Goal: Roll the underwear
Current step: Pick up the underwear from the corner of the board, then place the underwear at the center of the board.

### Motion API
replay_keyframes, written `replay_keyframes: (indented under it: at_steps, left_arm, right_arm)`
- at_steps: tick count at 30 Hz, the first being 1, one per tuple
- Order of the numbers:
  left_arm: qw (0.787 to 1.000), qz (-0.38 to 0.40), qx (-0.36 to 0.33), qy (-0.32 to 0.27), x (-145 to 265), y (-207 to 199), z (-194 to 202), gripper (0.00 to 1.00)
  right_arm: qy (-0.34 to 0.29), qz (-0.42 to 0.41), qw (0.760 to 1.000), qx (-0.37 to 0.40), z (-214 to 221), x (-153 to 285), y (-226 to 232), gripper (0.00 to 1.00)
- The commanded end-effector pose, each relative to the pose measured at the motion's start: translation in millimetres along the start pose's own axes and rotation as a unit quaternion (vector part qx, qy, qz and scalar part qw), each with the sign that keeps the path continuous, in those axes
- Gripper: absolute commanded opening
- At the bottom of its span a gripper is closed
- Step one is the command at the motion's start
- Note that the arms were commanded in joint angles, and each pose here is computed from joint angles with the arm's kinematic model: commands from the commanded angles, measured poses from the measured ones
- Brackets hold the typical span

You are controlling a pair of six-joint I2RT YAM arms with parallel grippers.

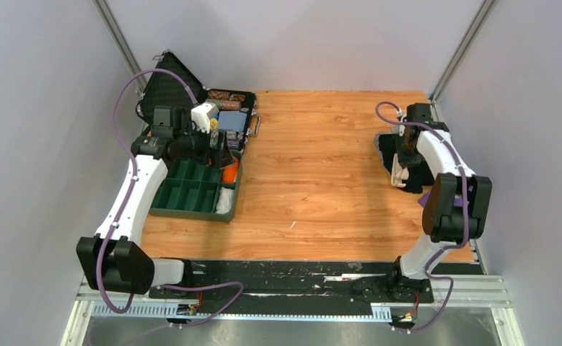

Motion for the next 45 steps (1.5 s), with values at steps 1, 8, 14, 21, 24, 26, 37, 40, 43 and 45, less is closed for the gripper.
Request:
replay_keyframes:
  at_steps: [1,8,14,21,24,26,37,40,43,45]
  left_arm:
    - [1.000,0.002,-0.010,-0.025,3.1,-1.4,-15.6,0.98]
    - [0.999,0.011,-0.034,-0.027,-3.7,-1.2,-30.4,0.97]
    - [0.997,0.018,-0.058,-0.053,-2.0,-3.0,-56.3,0.97]
    - [0.986,0.034,-0.114,-0.114,10.0,-16.4,-72.6,0.99]
    - [0.977,0.055,-0.164,-0.121,7.6,-29.9,-65.2,0.99]
    - [0.970,0.055,-0.204,-0.118,-1.1,-42.5,-54.4,0.99]
    - [0.915,0.098,-0.372,-0.123,-87.2,-124.7,-28.4,0.96]
    - [0.915,0.127,-0.360,-0.130,-126.3,-150.2,-29.7,0.94]
    - [0.938,0.149,-0.286,-0.129,-154.2,-172.1,-42.7,0.91]
    - [0.958,0.164,-0.211,-0.106,-179.8,-181.8,-45.2,0.87]
  right_arm:
    - [-0.123,-0.044,0.991,-0.009,-35.7,104.7,7.2,0.00]
    - [-0.271,-0.172,0.942,0.095,-32.8,240.8,77.1,0.00]
    - [-0.350,-0.305,0.874,0.142,-31.5,318.6,139.0,0.00]
    - [-0.349,-0.360,0.858,0.115,-45.4,328.4,163.6,0.00]
    - [-0.331,-0.357,0.867,0.101,-46.7,318.2,168.7,0.00]
    - [-0.308,-0.346,0.884,0.068,-47.0,302.4,172.2,0.00]
    - [-0.168,-0.274,0.944,-0.068,-66.1,156.0,144.9,0.00]
    - [-0.150,-0.257,0.950,-0.099,-74.4,126.9,131.7,0.00]
    - [-0.143,-0.255,0.949,-0.117,-77.8,110.8,120.7,0.00]
    - [-0.136,-0.258,0.949,-0.118,-77.7,105.6,117.7,0.00]
Point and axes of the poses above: each gripper's point midway between its finger pads, its own x axis back along the fingers, its own y axis along the line the jaws close on, z = x × y, the point moved 6 cm from there along x, back along the fingers, and after that the axes turned 12 degrees about -x, right-handed, at the moved point
